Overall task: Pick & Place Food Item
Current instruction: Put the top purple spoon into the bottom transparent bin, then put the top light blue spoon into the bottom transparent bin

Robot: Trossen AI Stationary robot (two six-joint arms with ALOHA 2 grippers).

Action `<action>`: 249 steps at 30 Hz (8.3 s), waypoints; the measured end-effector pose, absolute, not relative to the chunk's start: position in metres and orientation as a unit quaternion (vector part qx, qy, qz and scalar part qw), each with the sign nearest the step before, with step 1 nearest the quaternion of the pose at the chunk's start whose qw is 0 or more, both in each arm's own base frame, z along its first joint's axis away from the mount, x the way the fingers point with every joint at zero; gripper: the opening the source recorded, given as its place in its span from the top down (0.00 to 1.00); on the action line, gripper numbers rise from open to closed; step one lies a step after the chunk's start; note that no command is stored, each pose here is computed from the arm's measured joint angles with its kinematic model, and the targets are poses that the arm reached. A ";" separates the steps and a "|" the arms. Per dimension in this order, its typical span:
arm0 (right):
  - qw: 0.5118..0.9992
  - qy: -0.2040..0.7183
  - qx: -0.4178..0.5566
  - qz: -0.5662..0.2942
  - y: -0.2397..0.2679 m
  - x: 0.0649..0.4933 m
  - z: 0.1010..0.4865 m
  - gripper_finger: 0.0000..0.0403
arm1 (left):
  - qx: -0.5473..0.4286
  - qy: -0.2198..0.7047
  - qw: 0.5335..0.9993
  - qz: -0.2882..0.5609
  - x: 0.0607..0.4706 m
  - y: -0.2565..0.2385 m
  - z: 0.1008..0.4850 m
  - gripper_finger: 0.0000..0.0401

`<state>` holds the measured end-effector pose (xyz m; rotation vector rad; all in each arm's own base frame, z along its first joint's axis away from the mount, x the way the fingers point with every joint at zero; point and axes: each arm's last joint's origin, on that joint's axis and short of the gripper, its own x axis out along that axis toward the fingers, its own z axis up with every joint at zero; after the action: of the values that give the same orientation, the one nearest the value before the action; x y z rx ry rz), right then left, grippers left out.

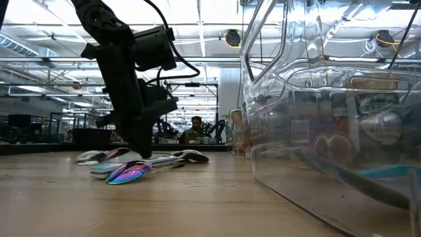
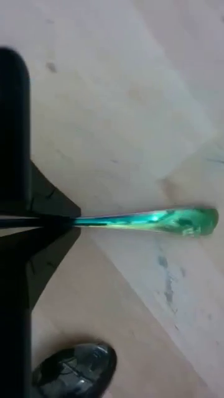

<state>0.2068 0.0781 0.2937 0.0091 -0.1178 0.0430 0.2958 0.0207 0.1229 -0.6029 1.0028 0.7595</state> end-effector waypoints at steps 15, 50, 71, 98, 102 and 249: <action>0.998 -0.052 -0.002 0.020 0.078 0.207 0.292 0.60 | -0.173 0.401 0.848 0.300 0.300 0.018 0.160 0.98; 0.999 -0.039 -0.016 -0.016 0.073 0.208 0.290 0.60 | -0.105 -0.058 0.993 0.011 0.172 -0.033 0.211 0.98; 0.994 -0.052 -0.091 0.021 0.083 0.235 0.272 0.59 | -0.026 -0.100 0.966 -0.237 0.218 -0.061 0.221 0.98; 0.970 -0.123 -0.128 0.165 0.115 0.299 0.254 0.47 | -0.050 0.020 0.956 -0.289 0.321 -0.085 0.239 0.95; 0.971 -0.131 -0.116 0.161 0.112 0.300 0.257 0.50 | -0.052 0.021 0.959 -0.279 0.321 -0.085 0.239 0.98; 0.975 -0.116 0.014 0.188 0.089 0.238 0.271 0.51 | -0.362 0.532 0.633 0.431 0.250 -0.007 0.128 0.44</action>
<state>0.2380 0.0889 0.2714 0.0279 -0.2333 0.3781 0.2502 -0.0067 0.1278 -0.8280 1.2159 0.9857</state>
